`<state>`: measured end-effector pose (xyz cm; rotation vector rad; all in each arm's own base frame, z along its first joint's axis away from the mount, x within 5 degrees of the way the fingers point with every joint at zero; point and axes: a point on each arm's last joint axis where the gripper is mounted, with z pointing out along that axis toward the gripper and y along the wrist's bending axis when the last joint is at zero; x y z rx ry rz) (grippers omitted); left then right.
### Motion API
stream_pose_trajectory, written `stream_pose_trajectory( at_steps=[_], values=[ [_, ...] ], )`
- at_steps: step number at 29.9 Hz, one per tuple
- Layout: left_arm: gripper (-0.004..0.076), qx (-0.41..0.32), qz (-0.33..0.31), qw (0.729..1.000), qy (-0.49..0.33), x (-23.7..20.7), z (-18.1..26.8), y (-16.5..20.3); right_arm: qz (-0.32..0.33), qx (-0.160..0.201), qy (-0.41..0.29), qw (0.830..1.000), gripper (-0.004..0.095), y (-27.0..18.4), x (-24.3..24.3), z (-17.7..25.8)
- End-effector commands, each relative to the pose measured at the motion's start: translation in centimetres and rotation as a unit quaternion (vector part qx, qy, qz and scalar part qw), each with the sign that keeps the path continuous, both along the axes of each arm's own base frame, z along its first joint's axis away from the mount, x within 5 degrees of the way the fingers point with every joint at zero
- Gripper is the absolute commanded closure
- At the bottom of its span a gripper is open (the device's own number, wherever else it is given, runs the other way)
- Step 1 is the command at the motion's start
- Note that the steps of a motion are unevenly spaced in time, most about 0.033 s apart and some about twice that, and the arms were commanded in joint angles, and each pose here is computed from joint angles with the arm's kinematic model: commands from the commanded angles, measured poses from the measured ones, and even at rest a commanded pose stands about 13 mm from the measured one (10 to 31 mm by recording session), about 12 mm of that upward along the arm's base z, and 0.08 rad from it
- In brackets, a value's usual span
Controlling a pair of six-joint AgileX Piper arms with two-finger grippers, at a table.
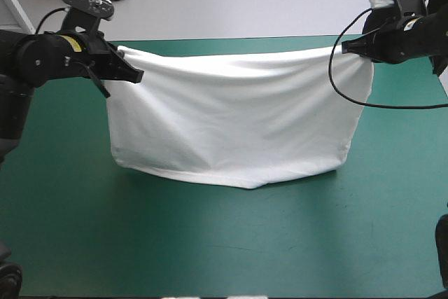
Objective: Fold the cloth
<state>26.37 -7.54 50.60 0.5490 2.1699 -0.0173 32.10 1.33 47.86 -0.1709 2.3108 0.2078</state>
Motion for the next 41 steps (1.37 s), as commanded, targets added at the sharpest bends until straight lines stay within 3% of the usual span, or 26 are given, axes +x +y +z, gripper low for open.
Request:
stream_pose_trajectory(
  at_steps=[1, 7, 13, 23, 33, 37, 41],
  values=[
    [0.0746, -0.026, 0.005, 0.996, -0.082, -3.3, 3.6, 1.0, 0.002, 0.009, -0.088, 0.996, 0.0923, 0.2, -4.4, 5.0],
    [0.0746, -0.044, 0.003, 0.990, -0.138, -6.0, 5.8, 1.7, 0.012, 0.030, -0.181, 0.983, 0.0923, 0.6, -7.5, 9.0],
    [0.0746, -0.055, 0.004, 0.980, -0.189, -5.8, 7.2, 1.7, 0.017, 0.044, -0.236, 0.971, 0.0923, 0.8, -7.6, 11.0],
    [0.0746, -0.062, 0.009, 0.957, -0.283, -0.5, 7.5, 0.4, 0.026, 0.067, -0.282, 0.957, 0.0925, 0.9, -2.0, 10.9],
    [0.0746, -0.048, 0.013, 0.915, -0.400, 5.5, 8.9, -1.1, 0.025, 0.087, -0.375, 0.923, 0.0925, 0.7, 3.0, 11.2],
    [0.0746, -0.030, 0.021, 0.920, -0.389, 7.9, 7.9, -1.5, 0.014, 0.081, -0.360, 0.929, 0.0925, -0.4, 5.2, 9.6],
    [0.0746, -0.031, 0.041, 0.955, -0.291, 10.5, 4.5, -1.2, 0.025, 0.065, -0.288, 0.955, 0.0925, -1.3, 7.4, 6.6]
  ],
)
